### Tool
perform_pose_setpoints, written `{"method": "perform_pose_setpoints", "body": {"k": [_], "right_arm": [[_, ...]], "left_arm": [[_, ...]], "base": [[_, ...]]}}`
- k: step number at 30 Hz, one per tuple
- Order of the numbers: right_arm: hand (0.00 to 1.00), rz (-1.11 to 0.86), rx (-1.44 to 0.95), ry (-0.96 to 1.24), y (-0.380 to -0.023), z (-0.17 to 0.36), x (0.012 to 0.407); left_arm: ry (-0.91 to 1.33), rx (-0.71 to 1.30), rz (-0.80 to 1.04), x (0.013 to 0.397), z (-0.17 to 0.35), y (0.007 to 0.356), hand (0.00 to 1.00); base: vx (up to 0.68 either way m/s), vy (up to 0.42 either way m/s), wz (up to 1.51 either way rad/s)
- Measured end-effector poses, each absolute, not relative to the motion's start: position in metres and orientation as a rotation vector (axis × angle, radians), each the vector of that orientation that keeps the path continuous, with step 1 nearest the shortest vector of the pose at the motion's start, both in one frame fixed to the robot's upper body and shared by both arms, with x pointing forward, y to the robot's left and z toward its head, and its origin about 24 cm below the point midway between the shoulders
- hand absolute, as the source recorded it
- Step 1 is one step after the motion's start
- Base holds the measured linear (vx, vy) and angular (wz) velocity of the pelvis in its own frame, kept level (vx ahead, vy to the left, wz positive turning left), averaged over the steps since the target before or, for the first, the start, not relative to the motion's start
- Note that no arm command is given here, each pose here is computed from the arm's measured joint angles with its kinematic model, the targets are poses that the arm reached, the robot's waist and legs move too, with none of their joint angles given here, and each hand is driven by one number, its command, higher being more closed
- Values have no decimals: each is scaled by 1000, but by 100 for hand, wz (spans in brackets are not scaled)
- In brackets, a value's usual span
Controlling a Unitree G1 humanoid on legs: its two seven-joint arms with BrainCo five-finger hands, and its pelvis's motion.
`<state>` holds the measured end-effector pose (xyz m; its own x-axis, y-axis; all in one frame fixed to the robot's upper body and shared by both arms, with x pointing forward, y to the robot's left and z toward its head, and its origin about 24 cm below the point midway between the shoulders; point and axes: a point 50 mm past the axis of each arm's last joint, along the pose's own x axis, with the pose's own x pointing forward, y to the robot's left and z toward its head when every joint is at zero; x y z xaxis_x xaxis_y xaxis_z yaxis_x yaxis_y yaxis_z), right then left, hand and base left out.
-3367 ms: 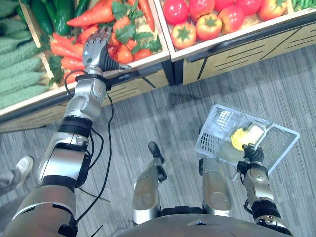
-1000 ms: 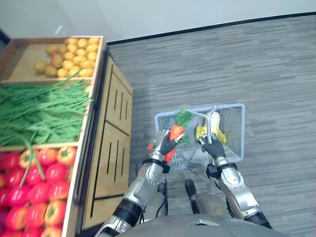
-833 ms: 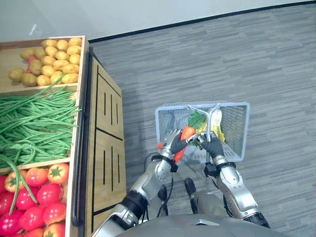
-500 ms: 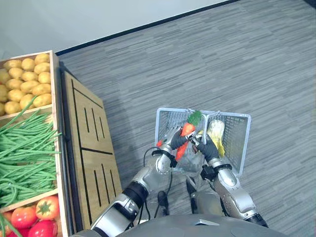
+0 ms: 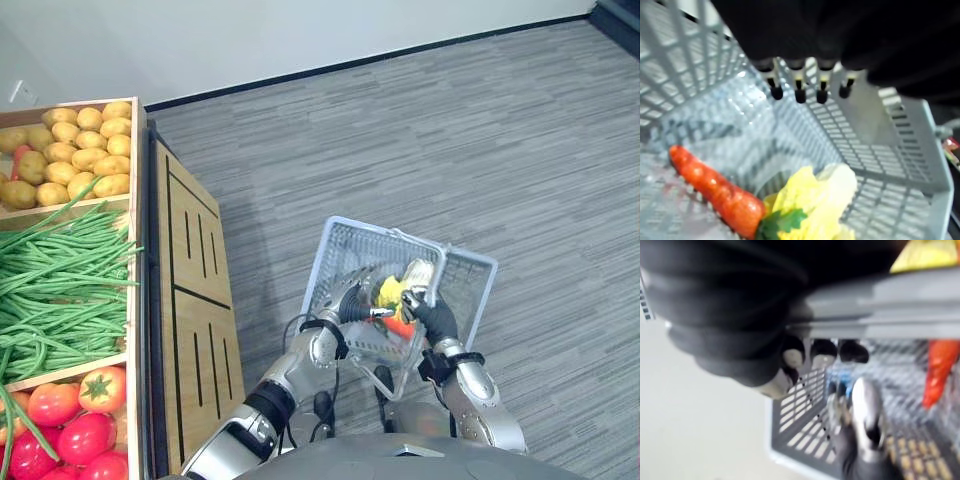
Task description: Pick vegetable in the basket
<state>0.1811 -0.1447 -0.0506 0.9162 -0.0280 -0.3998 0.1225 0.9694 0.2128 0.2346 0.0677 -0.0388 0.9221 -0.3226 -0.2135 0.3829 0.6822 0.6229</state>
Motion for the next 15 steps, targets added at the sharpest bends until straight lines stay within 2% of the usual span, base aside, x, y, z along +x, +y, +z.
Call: {"method": "perform_pose_setpoints", "body": {"k": [2, 4, 5, 9, 13, 15], "right_arm": [[100, -168, 224, 449, -156, -61, 180], [100, -275, 183, 499, -177, -72, 174], [100, -371, 148, 536, -196, -79, 169], [100, -557, 152, 651, -224, -99, 149], [100, -629, 155, 690, -234, -106, 145], [100, -646, 149, 725, -240, -111, 142]], "left_arm": [[71, 628, -335, 233, -30, 75, 0], [66, 526, -210, 236, -18, 100, 0], [62, 426, -94, 238, -8, 129, 0], [78, 252, 110, 238, -1, 179, 0], [167, 180, 208, 227, -20, 198, 0], [280, 160, 238, 218, -43, 203, 0]], "base": [[16, -4, 2], [45, -4, 5], [50, 4, 5], [52, 19, 19], [13, 43, 8], [-4, 21, 4]]}}
